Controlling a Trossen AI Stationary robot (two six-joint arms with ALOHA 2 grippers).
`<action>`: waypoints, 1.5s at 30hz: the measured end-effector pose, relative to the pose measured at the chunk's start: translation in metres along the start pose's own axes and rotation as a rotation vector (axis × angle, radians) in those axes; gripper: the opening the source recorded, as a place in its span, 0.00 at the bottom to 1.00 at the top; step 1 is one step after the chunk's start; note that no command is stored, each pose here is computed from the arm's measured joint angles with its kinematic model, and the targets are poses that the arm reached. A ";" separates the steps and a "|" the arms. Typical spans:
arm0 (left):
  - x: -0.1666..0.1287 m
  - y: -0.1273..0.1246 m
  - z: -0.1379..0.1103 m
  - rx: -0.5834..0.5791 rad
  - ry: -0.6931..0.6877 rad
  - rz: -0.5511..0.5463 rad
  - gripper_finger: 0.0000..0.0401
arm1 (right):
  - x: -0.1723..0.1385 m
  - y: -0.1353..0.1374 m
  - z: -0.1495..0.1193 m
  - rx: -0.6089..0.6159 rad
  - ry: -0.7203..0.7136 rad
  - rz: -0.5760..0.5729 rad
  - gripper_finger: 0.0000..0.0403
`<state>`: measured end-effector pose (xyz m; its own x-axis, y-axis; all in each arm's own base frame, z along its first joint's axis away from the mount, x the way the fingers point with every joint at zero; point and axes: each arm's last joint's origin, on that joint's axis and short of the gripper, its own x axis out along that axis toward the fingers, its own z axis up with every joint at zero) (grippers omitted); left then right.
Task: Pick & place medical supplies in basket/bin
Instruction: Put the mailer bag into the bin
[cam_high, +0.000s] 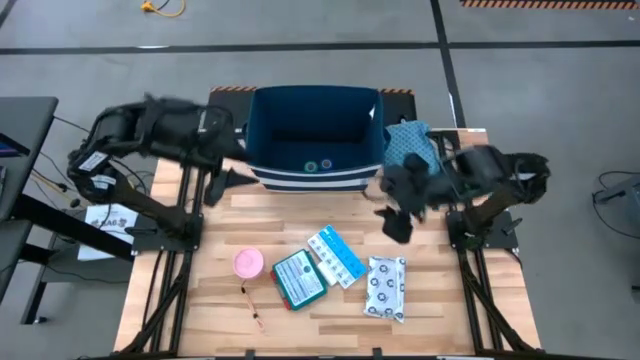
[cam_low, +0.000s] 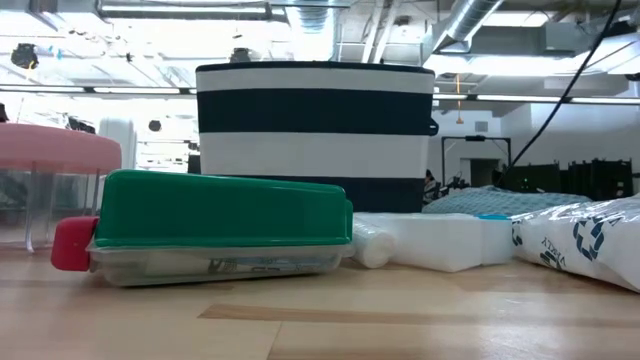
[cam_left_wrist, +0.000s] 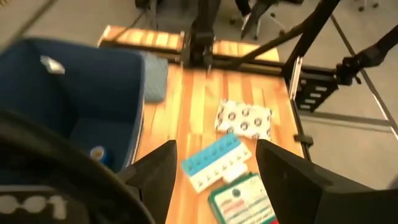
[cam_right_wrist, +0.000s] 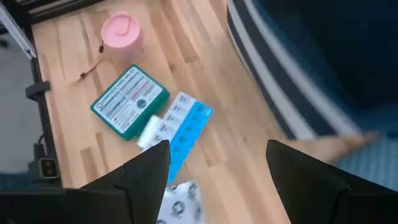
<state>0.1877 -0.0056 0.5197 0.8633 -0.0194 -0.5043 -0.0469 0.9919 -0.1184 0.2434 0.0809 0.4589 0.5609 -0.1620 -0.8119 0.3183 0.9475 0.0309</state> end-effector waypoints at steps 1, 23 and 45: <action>0.000 -0.009 0.000 0.004 -0.015 0.017 0.52 | 0.000 0.006 -0.008 0.026 0.001 -0.012 0.65; 0.016 -0.147 -0.041 0.215 -0.078 0.167 0.52 | 0.086 0.109 -0.138 0.565 -0.105 -0.234 0.65; 0.020 -0.067 -0.070 0.355 -0.125 -0.410 0.52 | 0.141 0.129 -0.121 0.802 -0.220 -0.221 0.65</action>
<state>0.1735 -0.0816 0.4578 0.8292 -0.4190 -0.3701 0.4590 0.8881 0.0229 0.2716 0.2136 0.2780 0.5315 -0.4476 -0.7191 0.8348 0.4206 0.3552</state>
